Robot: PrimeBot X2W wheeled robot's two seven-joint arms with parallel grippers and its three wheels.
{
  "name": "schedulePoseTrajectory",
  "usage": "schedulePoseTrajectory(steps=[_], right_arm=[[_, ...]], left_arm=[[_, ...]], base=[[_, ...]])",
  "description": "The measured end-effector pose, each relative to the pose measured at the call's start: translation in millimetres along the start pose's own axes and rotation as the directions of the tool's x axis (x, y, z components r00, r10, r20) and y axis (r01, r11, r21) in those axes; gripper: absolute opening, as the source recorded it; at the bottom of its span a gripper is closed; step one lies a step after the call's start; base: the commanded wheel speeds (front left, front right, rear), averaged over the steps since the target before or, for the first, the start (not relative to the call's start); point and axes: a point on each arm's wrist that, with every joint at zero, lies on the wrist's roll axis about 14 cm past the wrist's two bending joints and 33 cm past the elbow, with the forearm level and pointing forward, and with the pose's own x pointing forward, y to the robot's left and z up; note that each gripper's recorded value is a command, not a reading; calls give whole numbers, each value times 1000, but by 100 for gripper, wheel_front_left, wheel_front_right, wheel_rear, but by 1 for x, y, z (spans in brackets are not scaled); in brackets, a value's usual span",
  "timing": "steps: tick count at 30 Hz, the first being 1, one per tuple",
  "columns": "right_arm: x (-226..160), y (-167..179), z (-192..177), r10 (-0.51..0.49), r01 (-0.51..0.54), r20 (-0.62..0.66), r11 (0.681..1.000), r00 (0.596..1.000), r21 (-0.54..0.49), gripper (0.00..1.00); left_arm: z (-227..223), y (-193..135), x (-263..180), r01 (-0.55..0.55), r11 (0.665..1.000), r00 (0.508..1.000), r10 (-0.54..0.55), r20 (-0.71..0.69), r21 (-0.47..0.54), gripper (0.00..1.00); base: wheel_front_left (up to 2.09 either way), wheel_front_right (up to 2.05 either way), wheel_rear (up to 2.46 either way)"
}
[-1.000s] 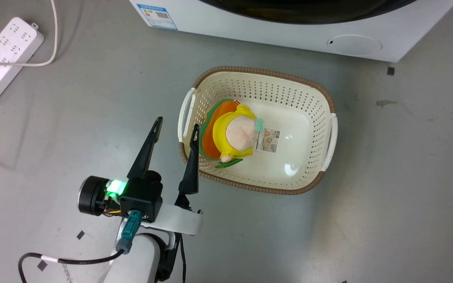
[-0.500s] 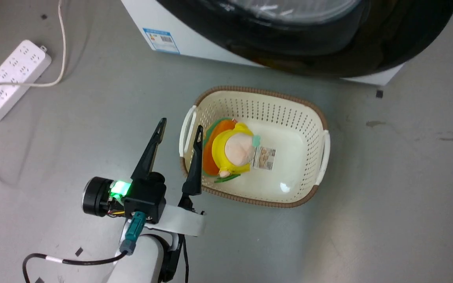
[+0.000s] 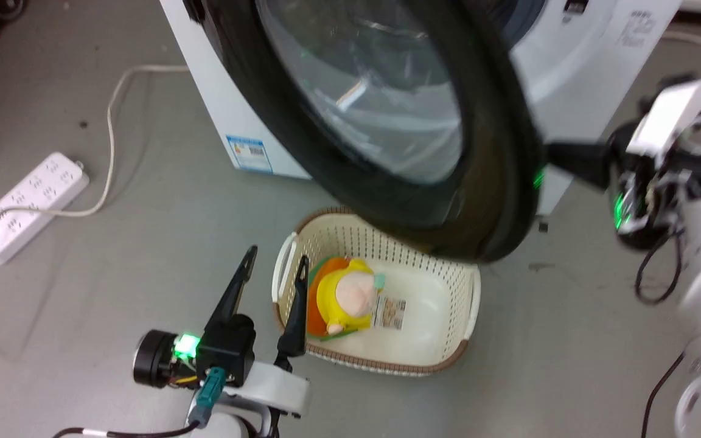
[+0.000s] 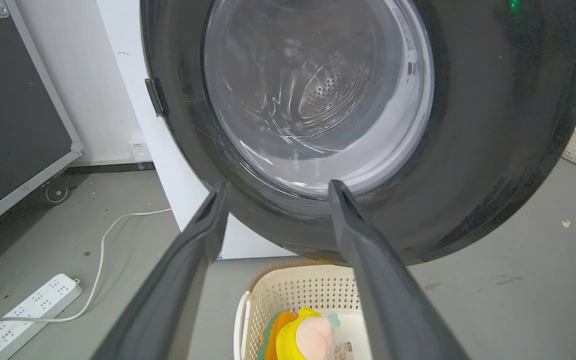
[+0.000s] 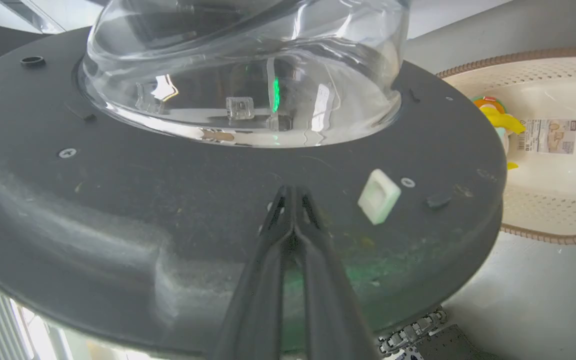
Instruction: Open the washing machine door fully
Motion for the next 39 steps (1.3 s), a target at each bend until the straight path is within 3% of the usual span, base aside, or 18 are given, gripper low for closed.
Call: schedulePoseTrajectory(steps=[9,19,26,27,28,29,30,33,36,38,39], right_arm=[[-6,12,-63,79,-84,-183,996,980,-21,0],[30,16,-160,138,-159,-419,987,897,-16,0],[45,25,-198,172,-198,-442,980,880,-14,0],[46,28,-198,172,-203,-429,979,887,-27,25],[46,31,-195,174,-209,-407,977,897,-42,87],[46,34,-192,179,-215,-379,975,908,-54,87],[45,37,-189,183,-218,-356,974,917,-63,100],[36,41,-170,195,-227,-244,967,950,-111,100],[11,45,-124,180,-177,-20,934,983,-310,100],[-14,48,-96,186,-107,133,885,973,-454,100],[-50,45,-74,201,39,303,774,932,-632,100]], left_arm=[[10,0,-23,1,1000,1000,-1,17,-19,100],[11,16,-43,-51,999,999,51,10,-15,100],[11,24,-55,-80,997,997,80,9,-18,100],[12,26,-56,-85,996,996,85,10,-18,100],[13,28,-57,-93,996,996,93,14,-18,100],[14,31,-58,-100,995,995,100,19,-19,100],[16,32,-58,-105,994,994,105,24,-20,100],[19,35,-60,-114,993,993,115,35,-20,100],[24,32,-57,-101,995,993,103,54,-25,100],[28,28,-53,-88,996,994,90,66,-32,100],[31,23,-48,-70,997,994,73,80,-37,100]], base=[[0,0,0],[0,0,0],[0,0,0],[0,0,0],[0,0,0],[0,0,0],[0,0,0],[0,0,0],[0,0,0],[0,0,0],[0,0,0]])
